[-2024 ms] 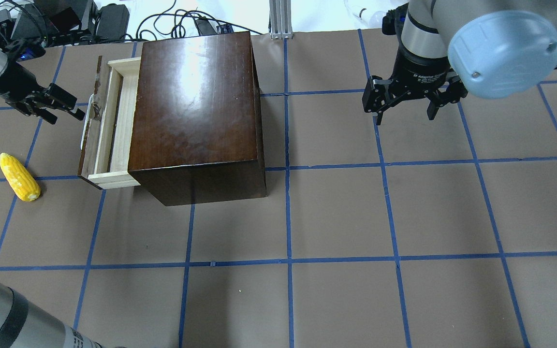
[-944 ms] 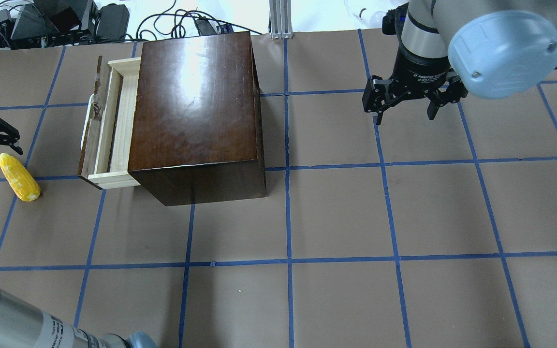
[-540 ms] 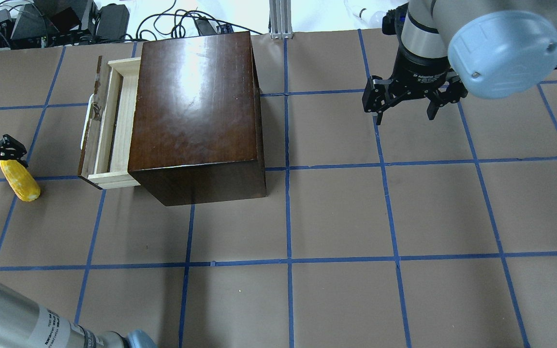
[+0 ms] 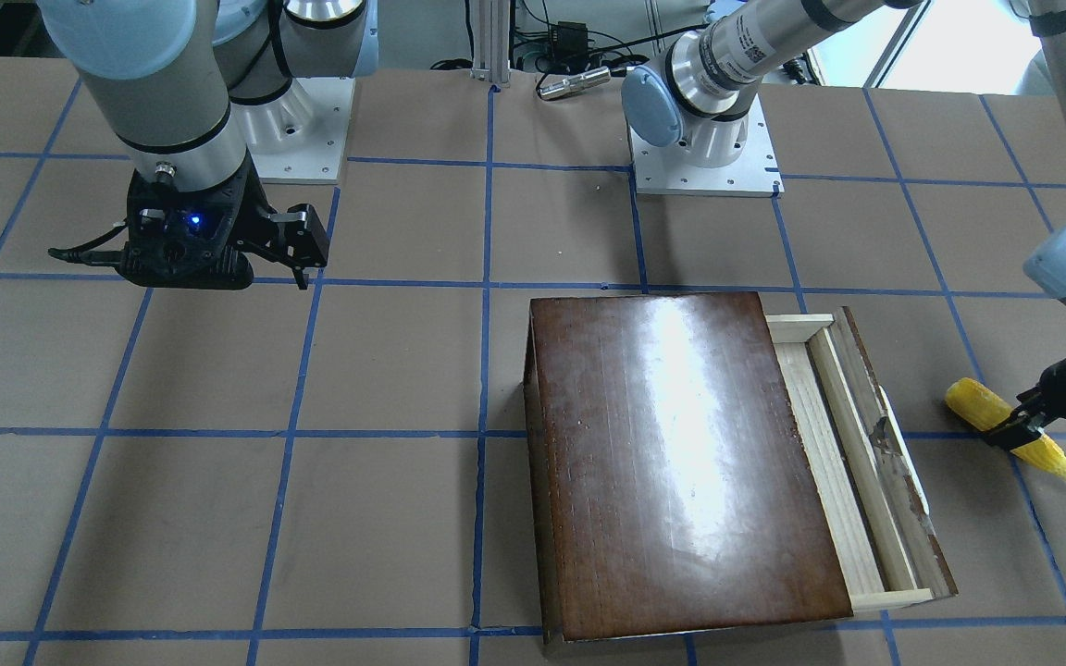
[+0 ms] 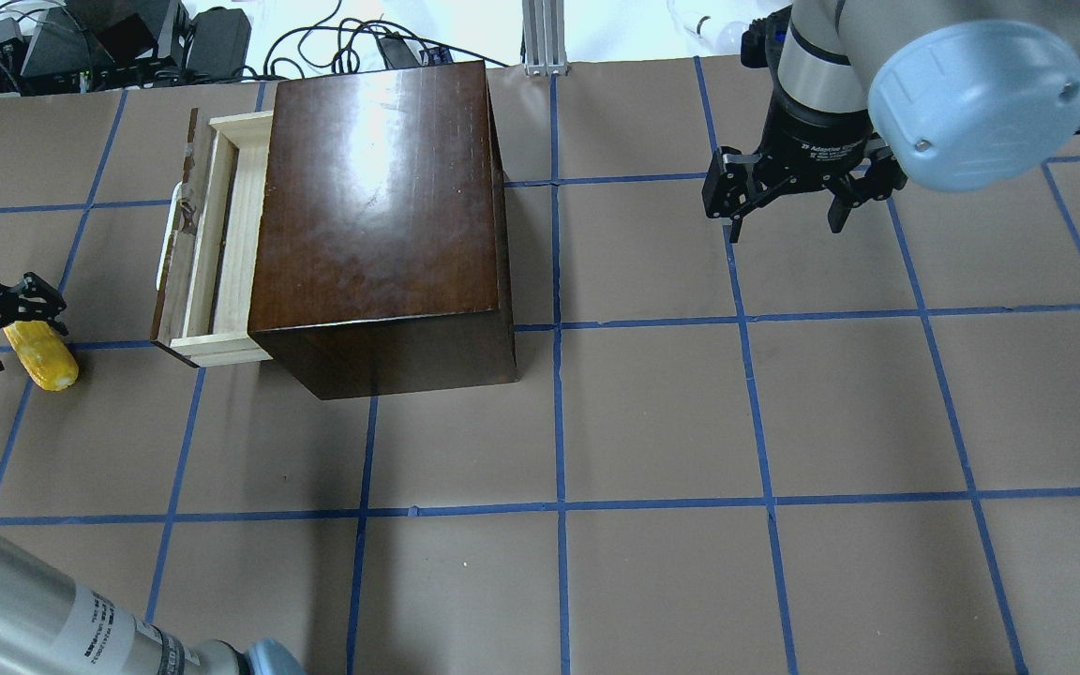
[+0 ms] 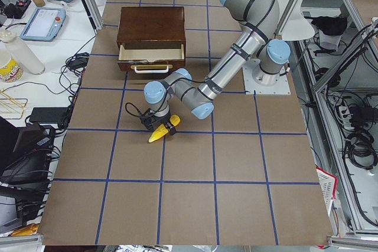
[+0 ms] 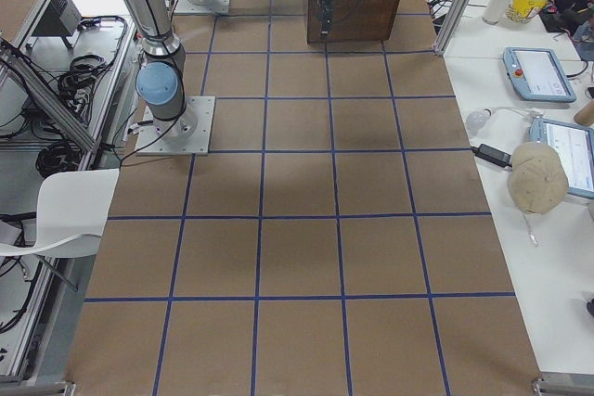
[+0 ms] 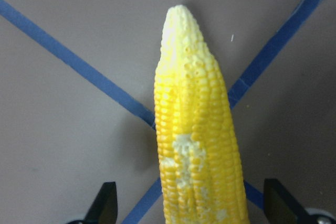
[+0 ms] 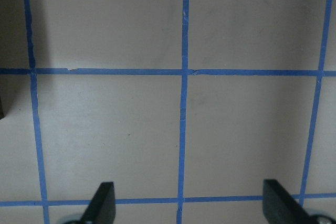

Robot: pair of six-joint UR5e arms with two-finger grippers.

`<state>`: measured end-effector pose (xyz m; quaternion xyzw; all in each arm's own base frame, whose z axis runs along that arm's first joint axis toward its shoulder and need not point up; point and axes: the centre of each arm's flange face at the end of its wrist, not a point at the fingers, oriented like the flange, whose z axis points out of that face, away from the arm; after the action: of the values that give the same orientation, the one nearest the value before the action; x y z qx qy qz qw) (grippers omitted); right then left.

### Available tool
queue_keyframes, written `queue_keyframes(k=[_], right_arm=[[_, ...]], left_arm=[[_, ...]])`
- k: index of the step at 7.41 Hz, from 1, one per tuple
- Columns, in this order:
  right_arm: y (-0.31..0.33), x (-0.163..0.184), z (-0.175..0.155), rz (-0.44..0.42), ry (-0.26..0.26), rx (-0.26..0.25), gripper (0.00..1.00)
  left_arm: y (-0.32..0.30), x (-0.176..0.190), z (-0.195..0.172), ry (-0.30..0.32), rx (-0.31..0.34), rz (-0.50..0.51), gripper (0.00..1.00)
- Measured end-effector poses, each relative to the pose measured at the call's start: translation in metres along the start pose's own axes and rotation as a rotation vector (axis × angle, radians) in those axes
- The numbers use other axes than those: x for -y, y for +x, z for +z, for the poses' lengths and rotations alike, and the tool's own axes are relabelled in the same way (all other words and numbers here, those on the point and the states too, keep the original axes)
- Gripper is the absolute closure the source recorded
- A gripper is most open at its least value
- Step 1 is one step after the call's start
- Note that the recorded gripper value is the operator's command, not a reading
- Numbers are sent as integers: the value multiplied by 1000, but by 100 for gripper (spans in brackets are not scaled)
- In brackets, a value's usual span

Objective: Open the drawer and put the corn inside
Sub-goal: 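Grasp the yellow corn cob with the left gripper, then lift the corn and carry it over the open drawer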

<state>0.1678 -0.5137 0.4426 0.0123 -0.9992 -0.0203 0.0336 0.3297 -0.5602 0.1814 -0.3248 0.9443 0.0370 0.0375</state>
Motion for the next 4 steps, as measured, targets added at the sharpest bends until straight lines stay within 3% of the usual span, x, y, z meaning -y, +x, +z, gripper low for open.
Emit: queue_keyframes(k=[2, 4], right_arm=[[0, 0, 0, 0, 0, 0, 0], [0, 0, 0, 0, 0, 1, 0]], left_arm=[[1, 0, -1, -1, -3, 2, 100], [6, 4, -30, 34, -3, 31, 100]])
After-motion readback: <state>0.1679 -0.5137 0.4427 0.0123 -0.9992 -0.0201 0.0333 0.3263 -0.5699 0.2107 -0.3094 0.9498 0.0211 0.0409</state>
